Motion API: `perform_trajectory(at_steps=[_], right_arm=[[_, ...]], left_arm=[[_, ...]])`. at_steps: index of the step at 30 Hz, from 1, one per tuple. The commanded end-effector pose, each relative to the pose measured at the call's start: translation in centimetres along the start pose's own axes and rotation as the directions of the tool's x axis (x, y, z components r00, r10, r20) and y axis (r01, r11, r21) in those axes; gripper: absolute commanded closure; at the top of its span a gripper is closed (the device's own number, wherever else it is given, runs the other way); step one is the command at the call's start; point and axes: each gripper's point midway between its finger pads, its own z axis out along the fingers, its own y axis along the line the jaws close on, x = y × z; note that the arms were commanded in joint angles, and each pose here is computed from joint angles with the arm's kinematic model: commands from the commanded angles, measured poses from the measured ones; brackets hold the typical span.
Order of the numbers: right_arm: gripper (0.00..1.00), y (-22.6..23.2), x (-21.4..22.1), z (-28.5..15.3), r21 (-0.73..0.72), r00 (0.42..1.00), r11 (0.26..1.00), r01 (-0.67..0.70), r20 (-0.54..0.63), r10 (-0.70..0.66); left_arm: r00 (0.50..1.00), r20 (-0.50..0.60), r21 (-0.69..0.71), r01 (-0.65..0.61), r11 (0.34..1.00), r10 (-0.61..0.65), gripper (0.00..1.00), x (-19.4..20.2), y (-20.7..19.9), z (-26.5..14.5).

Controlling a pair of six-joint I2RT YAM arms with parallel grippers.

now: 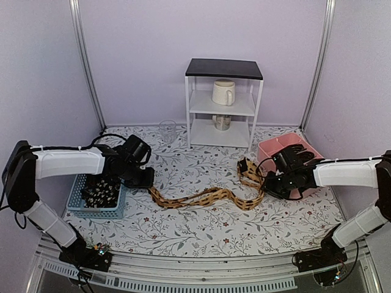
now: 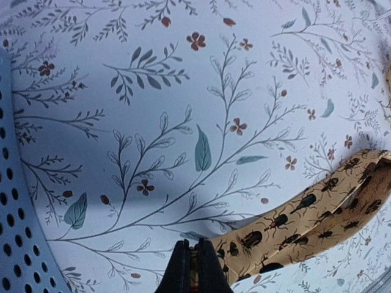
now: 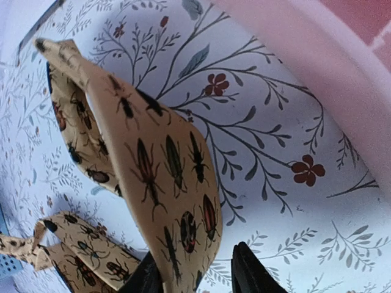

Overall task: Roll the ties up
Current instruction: Flatten out the tie at the center of the board.

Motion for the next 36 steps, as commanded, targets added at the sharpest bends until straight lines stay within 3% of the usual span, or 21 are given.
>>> perform_trajectory(at_steps=[1,4,7,12,16,23,28,36], right_arm=[[0.58,2.6,-2.0,-3.3,-0.055,0.999,0.999,0.000,0.038,0.002],[0.47,6.1,-4.2,-4.5,-0.106,0.985,0.981,0.161,0.077,-0.153],[0.29,8.6,-5.8,-4.1,-0.117,0.945,0.939,0.322,0.101,-0.312],[0.12,9.7,-8.2,-0.4,-0.013,0.914,0.915,0.404,0.059,-0.402],[0.10,10.6,-9.3,2.9,0.037,0.897,0.897,0.441,0.005,-0.441],[0.22,10.0,-8.9,8.2,0.091,0.873,0.871,0.484,-0.115,-0.473],[0.24,8.4,-9.0,10.1,0.172,0.871,0.855,0.489,-0.157,-0.466],[0.14,9.2,-9.6,10.1,0.123,0.835,0.830,0.545,-0.166,-0.524]], left_arm=[[1.000,0.014,0.068,-0.001,0.998,0.000,1.00,0.1,-0.9,-0.9],[1.000,0.027,0.082,-0.002,0.997,0.000,1.00,-0.2,-1.1,-1.1],[0.999,0.034,0.090,-0.002,0.996,-0.001,1.00,-0.3,-1.2,-1.2],[0.999,0.036,0.099,-0.003,0.995,-0.001,1.00,-0.1,-1.3,-1.1],[0.999,0.041,0.110,-0.004,0.994,0.000,1.00,-0.1,-1.4,-1.2],[0.999,0.051,0.115,-0.011,0.993,0.005,1.00,-0.3,-1.7,-1.4],[0.999,0.054,0.115,-0.009,0.993,0.003,1.00,-0.3,-1.7,-1.5],[0.998,0.058,0.109,-0.007,0.994,0.001,1.00,-0.4,-1.5,-1.6]])
